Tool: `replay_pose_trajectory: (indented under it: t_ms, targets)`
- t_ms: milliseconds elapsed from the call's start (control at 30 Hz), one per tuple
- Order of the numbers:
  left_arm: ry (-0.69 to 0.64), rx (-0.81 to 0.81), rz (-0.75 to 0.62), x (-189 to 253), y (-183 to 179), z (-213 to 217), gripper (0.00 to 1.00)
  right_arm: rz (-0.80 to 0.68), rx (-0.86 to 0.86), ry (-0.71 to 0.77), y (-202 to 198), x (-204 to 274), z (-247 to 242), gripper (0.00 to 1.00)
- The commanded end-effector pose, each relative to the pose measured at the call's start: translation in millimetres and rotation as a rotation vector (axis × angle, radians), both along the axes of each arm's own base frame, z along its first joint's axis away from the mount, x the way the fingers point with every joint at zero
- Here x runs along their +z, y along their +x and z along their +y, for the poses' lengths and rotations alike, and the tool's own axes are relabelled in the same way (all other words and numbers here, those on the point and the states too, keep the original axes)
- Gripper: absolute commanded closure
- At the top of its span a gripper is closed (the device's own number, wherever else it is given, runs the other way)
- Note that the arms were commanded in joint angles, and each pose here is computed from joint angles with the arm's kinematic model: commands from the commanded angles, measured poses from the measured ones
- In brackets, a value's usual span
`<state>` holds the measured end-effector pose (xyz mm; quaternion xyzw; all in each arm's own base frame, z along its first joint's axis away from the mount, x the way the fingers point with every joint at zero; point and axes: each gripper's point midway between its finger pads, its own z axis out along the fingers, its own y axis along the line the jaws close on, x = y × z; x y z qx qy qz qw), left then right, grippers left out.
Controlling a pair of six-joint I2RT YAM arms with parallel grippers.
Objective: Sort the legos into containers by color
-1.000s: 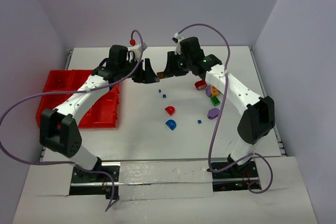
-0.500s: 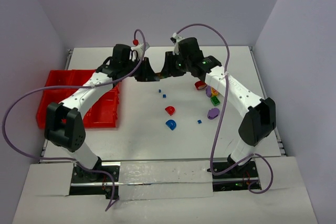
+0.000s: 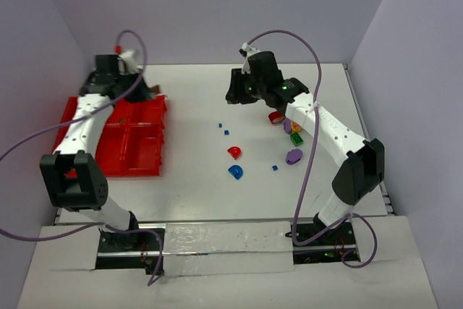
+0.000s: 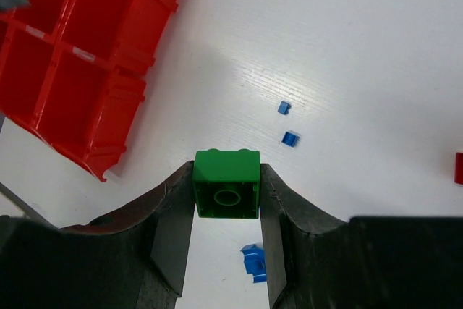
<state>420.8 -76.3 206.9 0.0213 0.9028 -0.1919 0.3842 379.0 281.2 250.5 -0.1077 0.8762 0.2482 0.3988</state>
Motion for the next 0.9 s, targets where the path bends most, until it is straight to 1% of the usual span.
replay_pose_trajectory:
  t_ms: [0,100,200,300,533,600,667,700,767,800,833,867]
  targets:
    - [0.232,0.147,0.052,0,-6,113,0.98,-0.070,0.023,0.006,-2,17,0,1.00]
    - [0.316,0.224,0.077,-8,-4,153,0.94,-0.074,0.032,-0.002,0,12,1,1.00]
    - [0.380,0.266,0.117,-27,2,171,0.93,-0.060,0.059,0.006,-1,8,6,1.00]
    - [0.377,0.276,0.136,-42,8,173,0.89,-0.044,0.084,0.022,-1,6,11,1.00]
    - [0.389,0.303,0.167,-66,24,182,0.76,-0.007,0.104,0.074,0,6,16,1.00]
    - [0.384,0.298,0.162,-67,28,182,0.70,0.010,0.111,0.097,0,7,17,1.00]
    - [0.369,0.282,0.147,-63,33,179,0.57,0.032,0.108,0.137,2,7,19,1.00]
    - [0.352,0.262,0.130,-58,37,175,0.52,0.043,0.109,0.158,2,8,20,1.00]
    - [0.326,0.233,0.087,-44,41,168,0.47,0.084,0.104,0.212,4,7,21,1.00]
    - [0.309,0.217,0.081,-44,41,163,0.46,0.085,0.103,0.213,4,7,21,1.00]
    - [0.293,0.198,0.038,-28,41,158,0.45,0.124,0.078,0.253,7,6,21,1.00]
    - [0.237,0.139,-0.013,-18,42,142,0.44,0.174,0.048,0.297,11,4,20,1.00]
